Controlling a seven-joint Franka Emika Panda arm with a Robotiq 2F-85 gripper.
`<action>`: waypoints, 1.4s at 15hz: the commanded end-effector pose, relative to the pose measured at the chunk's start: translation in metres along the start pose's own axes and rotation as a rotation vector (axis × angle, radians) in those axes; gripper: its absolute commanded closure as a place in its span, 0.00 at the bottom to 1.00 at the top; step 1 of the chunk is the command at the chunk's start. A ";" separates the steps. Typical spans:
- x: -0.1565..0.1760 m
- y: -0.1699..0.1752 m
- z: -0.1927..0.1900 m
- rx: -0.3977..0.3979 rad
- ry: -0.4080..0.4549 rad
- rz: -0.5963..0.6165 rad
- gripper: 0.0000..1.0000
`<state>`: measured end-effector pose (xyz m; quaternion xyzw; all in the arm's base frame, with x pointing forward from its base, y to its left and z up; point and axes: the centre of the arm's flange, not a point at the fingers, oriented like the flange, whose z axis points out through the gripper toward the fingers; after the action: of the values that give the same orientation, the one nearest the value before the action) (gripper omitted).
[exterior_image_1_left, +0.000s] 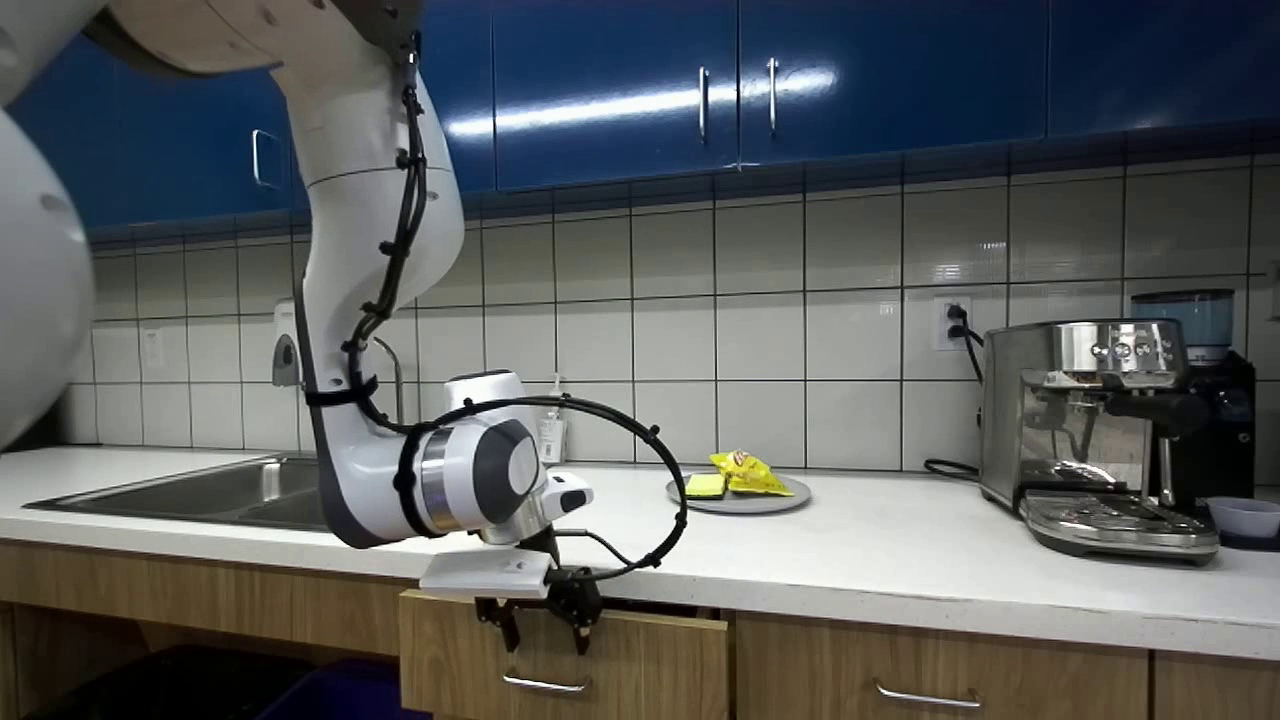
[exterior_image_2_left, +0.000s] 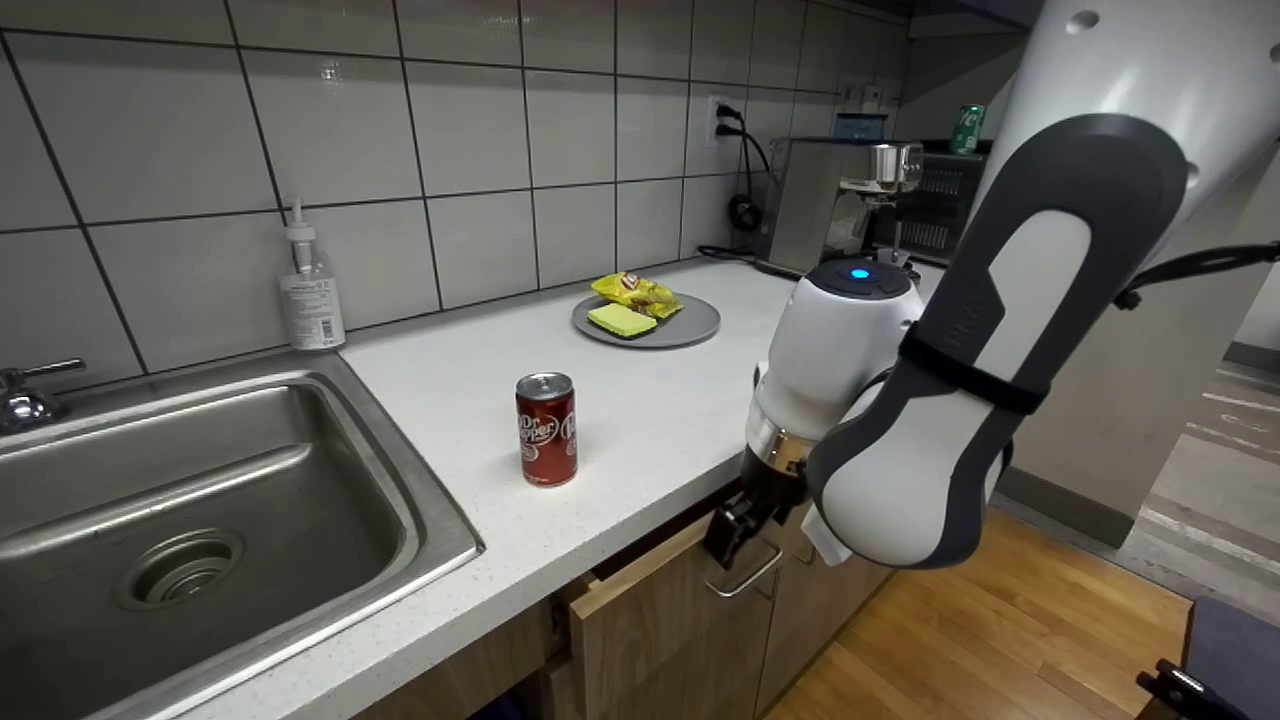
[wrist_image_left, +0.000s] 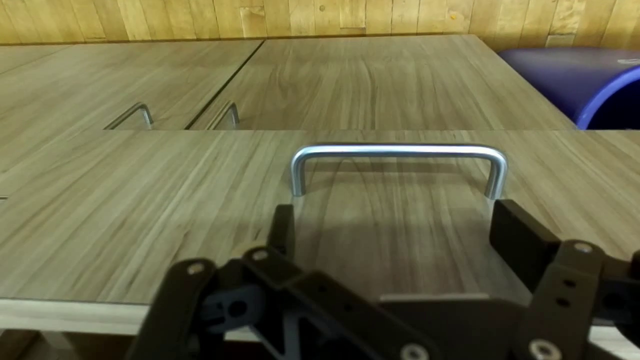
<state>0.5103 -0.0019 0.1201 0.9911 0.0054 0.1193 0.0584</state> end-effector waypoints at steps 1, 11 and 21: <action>0.031 0.003 0.012 0.001 0.021 0.006 0.00; 0.057 -0.001 0.026 -0.005 0.046 0.004 0.00; 0.059 -0.005 0.025 -0.006 0.042 0.005 0.00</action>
<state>0.5524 0.0010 0.1002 0.9900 0.0098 0.1249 0.0653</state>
